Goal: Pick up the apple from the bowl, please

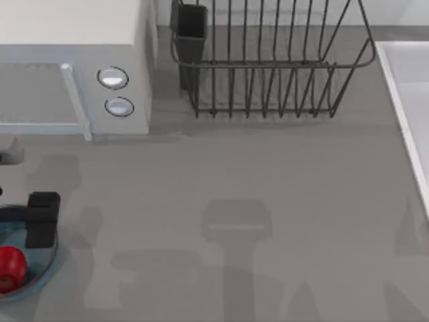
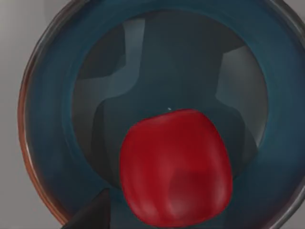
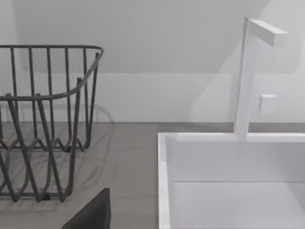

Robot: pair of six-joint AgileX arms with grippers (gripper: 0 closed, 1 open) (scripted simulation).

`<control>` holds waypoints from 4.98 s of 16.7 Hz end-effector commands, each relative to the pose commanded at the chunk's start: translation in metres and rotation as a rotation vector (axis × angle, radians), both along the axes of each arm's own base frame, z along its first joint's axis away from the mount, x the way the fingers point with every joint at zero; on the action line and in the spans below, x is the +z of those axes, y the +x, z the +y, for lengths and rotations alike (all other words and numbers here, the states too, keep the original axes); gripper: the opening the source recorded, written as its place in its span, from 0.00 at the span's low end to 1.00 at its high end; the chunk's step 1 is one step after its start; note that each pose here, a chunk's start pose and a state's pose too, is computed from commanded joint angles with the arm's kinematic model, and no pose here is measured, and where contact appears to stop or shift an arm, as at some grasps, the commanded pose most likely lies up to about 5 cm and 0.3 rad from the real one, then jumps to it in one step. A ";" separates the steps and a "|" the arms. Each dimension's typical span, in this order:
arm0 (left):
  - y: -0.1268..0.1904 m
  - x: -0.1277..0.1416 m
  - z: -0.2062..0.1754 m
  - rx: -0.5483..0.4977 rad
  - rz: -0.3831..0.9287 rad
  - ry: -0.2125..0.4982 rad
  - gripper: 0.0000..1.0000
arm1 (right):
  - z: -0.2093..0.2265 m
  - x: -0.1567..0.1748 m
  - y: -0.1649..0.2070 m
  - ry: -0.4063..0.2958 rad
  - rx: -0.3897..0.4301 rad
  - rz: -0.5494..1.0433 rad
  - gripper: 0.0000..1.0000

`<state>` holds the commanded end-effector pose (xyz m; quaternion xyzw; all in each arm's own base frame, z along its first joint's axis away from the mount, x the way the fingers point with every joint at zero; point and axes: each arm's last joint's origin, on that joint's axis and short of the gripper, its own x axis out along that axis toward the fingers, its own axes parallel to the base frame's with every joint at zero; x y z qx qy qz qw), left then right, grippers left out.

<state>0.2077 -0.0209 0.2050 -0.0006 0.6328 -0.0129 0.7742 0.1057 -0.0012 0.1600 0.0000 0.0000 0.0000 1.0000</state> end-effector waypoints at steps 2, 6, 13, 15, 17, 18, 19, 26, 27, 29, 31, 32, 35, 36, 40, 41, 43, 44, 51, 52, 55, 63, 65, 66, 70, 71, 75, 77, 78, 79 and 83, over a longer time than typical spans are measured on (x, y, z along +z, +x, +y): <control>0.013 -0.003 -0.003 -0.002 0.115 0.012 1.00 | 0.000 0.000 0.000 0.000 0.000 0.000 1.00; 0.024 -0.006 -0.006 -0.003 0.200 0.021 1.00 | 0.000 0.000 0.000 0.000 0.000 0.000 1.00; 0.024 -0.017 -0.005 0.001 0.205 0.021 1.00 | 0.000 0.000 0.000 0.000 0.000 0.000 1.00; 0.026 -0.034 -0.005 0.000 0.204 0.021 1.00 | 0.000 0.000 0.000 0.000 0.000 0.000 1.00; 0.029 -0.055 -0.006 -0.001 0.187 0.019 1.00 | 0.000 0.000 0.000 0.000 0.000 0.000 1.00; 0.029 -0.066 -0.006 -0.001 0.181 0.019 1.00 | 0.000 0.000 0.000 0.000 0.000 0.000 1.00; 0.028 -0.075 -0.006 -0.001 0.181 0.019 1.00 | 0.000 0.000 0.000 0.000 0.000 0.000 1.00; 0.024 -0.095 -0.006 -0.003 0.200 0.021 1.00 | 0.000 0.000 0.000 0.000 0.000 0.000 1.00; 0.024 -0.095 -0.006 -0.003 0.200 0.021 0.92 | 0.000 0.000 0.000 0.000 0.000 0.000 1.00; 0.024 -0.095 -0.006 -0.003 0.200 0.021 0.77 | 0.000 0.000 0.000 0.000 0.000 0.000 1.00; 0.024 -0.095 -0.006 -0.003 0.200 0.021 0.62 | 0.000 0.000 0.000 0.000 0.000 0.000 1.00; 0.024 -0.095 -0.006 -0.003 0.200 0.021 0.55 | 0.000 0.000 0.000 0.000 0.000 0.000 1.00; 0.024 -0.095 -0.006 -0.003 0.200 0.021 0.32 | 0.000 0.000 0.000 0.000 0.000 0.000 1.00; 0.024 -0.095 -0.006 -0.003 0.200 0.021 0.25 | 0.000 0.000 0.000 0.000 0.000 0.000 1.00; 0.024 -0.095 -0.006 -0.003 0.200 0.021 0.00 | 0.000 0.000 0.000 0.000 0.000 0.000 1.00; 0.024 -0.095 -0.006 -0.003 0.200 0.021 0.00 | 0.000 0.000 0.000 0.000 0.000 0.000 1.00; 0.024 -0.095 -0.006 -0.003 0.200 0.021 0.00 | 0.000 0.000 0.000 0.000 0.000 0.000 1.00; 0.024 -0.095 -0.006 -0.003 0.200 0.021 0.00 | 0.000 0.000 0.000 0.000 0.000 0.000 1.00; 0.031 -0.076 -0.007 -0.009 0.169 0.034 0.00 | 0.000 0.000 0.000 0.000 0.000 0.000 1.00; 0.035 -0.070 -0.008 -0.009 0.171 0.035 0.00 | 0.000 0.000 0.000 0.000 0.000 0.000 1.00; 0.053 -0.034 -0.010 -0.009 0.177 0.036 0.00 | 0.000 0.000 0.000 0.000 0.000 0.000 1.00; 0.048 0.122 -0.010 -0.010 0.197 0.038 0.00 | 0.000 0.000 0.000 0.000 0.000 0.000 1.00; 0.037 0.148 -0.008 -0.009 0.181 0.036 0.00 | 0.000 0.000 0.000 0.000 0.000 0.000 1.00; 0.032 0.157 -0.007 -0.009 0.174 0.035 0.00 | 0.000 0.000 0.000 0.000 0.000 0.000 1.00; 0.026 0.167 -0.006 -0.009 0.166 0.034 0.00 | 0.000 0.000 0.000 0.000 0.000 0.000 1.00; 0.026 0.167 -0.006 -0.009 0.166 0.034 0.00 | 0.000 0.000 0.000 0.000 0.000 0.000 1.00; 0.034 0.160 -0.016 -0.008 0.178 0.034 0.00 | 0.000 0.000 0.000 0.000 0.000 0.000 1.00; 0.044 0.149 -0.038 -0.008 0.187 0.032 0.00 | 0.000 0.000 0.000 0.000 0.000 0.000 1.00; 0.048 0.142 -0.054 -0.007 0.190 0.032 0.00 | 0.000 0.000 0.000 0.000 0.000 0.000 1.00; 0.051 0.134 -0.072 -0.007 0.194 0.031 0.00 | 0.000 0.000 0.000 0.000 0.000 0.000 1.00; 0.043 0.096 -0.157 -0.003 0.202 0.029 0.00 | 0.000 0.000 0.000 0.000 0.000 0.000 1.00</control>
